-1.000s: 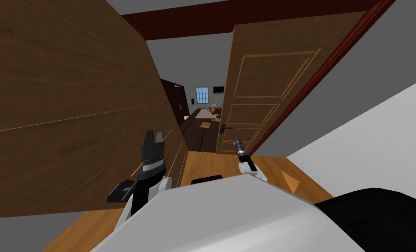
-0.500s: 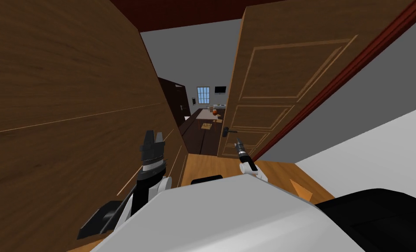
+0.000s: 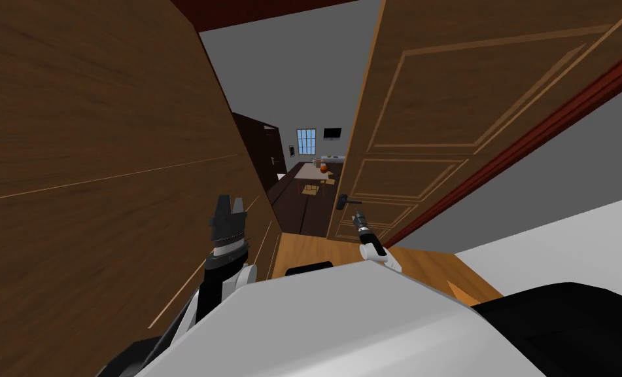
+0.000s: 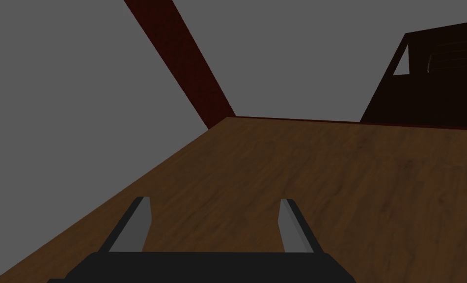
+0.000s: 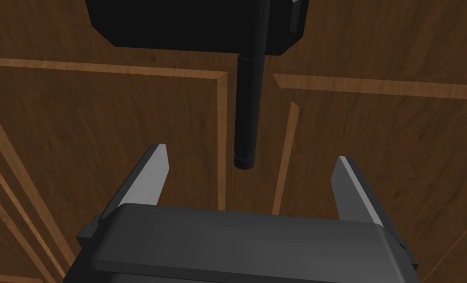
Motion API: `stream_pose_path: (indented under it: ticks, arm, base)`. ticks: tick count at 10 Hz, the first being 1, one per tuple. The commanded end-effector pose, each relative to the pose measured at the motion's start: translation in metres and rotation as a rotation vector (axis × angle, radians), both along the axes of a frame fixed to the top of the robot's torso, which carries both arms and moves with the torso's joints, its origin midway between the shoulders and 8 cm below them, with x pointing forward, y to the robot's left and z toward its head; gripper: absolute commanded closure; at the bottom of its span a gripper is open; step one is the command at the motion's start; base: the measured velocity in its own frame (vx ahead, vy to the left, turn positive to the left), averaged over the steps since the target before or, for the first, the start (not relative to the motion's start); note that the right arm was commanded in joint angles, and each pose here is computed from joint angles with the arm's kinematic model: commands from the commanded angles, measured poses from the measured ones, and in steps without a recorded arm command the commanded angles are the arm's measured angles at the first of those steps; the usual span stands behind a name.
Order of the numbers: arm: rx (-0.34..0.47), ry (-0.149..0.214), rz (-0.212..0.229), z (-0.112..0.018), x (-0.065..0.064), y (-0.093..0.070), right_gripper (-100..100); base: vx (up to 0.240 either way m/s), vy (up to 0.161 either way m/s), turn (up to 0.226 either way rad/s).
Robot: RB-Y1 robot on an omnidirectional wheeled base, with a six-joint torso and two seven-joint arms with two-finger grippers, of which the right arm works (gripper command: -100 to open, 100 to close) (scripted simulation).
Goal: Pull the door open
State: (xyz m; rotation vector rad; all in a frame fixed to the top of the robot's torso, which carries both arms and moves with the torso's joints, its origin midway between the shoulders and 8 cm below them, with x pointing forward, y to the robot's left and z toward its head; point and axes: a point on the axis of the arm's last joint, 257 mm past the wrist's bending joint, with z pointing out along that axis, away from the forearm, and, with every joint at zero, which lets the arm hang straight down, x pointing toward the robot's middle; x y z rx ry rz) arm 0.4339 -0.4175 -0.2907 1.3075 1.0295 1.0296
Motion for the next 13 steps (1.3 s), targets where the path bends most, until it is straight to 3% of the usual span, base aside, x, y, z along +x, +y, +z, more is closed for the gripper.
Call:
stream_pose_path:
  ticks: [1,6,7,8,13]
  arm:
    - [0.001,0.002,-0.019,-0.001,-0.003,-0.016,-100]
    - [0.002,0.006,-0.077,-0.002,-0.012,-0.063,-100]
    - [0.002,0.007,-0.070,-0.003,-0.011,-0.057,-100]
    - [0.002,0.007,-0.070,-0.003,-0.011,-0.057,100]
    - [0.002,0.007,-0.070,-0.003,-0.011,-0.057,100]
  base:
    - [0.195,-0.038,0.165]
    - [0.188,-0.023,0.115]
    - [0.094,-0.018,0.021]
    - [-0.014,0.003,-0.015]
    - [-0.018,0.004,0.001]
